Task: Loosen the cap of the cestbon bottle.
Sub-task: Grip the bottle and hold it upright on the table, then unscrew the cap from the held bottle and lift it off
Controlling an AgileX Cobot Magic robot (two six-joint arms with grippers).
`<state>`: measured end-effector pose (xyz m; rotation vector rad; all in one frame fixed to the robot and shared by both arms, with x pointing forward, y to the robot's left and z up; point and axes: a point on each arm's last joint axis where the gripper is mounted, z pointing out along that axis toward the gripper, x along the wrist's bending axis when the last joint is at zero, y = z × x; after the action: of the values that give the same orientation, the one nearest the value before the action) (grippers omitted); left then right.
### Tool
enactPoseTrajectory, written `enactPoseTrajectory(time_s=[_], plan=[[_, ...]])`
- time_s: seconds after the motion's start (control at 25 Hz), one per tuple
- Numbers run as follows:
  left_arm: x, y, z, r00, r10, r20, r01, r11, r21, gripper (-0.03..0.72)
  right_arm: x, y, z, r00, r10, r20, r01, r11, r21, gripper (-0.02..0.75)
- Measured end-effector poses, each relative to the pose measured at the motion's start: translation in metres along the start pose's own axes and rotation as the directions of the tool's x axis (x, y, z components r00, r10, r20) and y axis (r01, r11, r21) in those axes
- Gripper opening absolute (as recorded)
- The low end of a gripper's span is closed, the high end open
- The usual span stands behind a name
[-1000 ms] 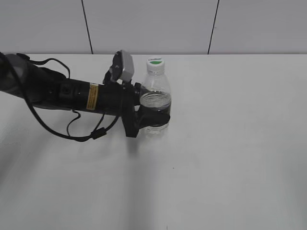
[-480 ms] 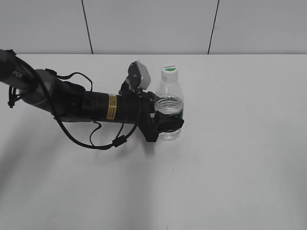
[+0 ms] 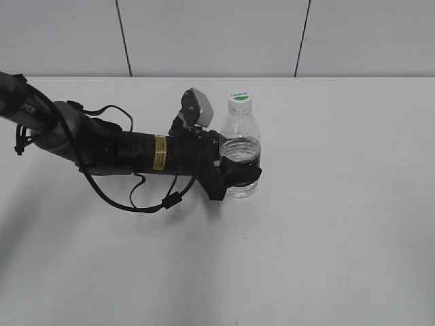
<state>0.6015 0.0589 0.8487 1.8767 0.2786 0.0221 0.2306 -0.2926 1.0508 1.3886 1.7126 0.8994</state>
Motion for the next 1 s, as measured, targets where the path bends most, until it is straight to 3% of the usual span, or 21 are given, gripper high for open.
enactPoseTrajectory(time_s=[0.64,0.84,1.0], plan=[[0.000,0.000,0.000,1.000,0.003,0.001,-0.003,1.000,0.002,0.375,0.000,0.000,0.000,1.000,0.002,-0.005,-0.002,1.000,-0.001,0.519],[0.000,0.000,0.000,1.000,0.002,0.001,-0.002,1.000,0.002,0.375,0.004,0.001,0.000,0.999,0.021,-0.041,-0.021,1.000,-0.005,0.519],[0.000,0.000,0.000,1.000,0.002,-0.001,-0.002,1.000,0.002,0.375,0.003,0.018,0.013,0.995,0.053,-0.087,-0.045,0.994,0.097,0.519]])
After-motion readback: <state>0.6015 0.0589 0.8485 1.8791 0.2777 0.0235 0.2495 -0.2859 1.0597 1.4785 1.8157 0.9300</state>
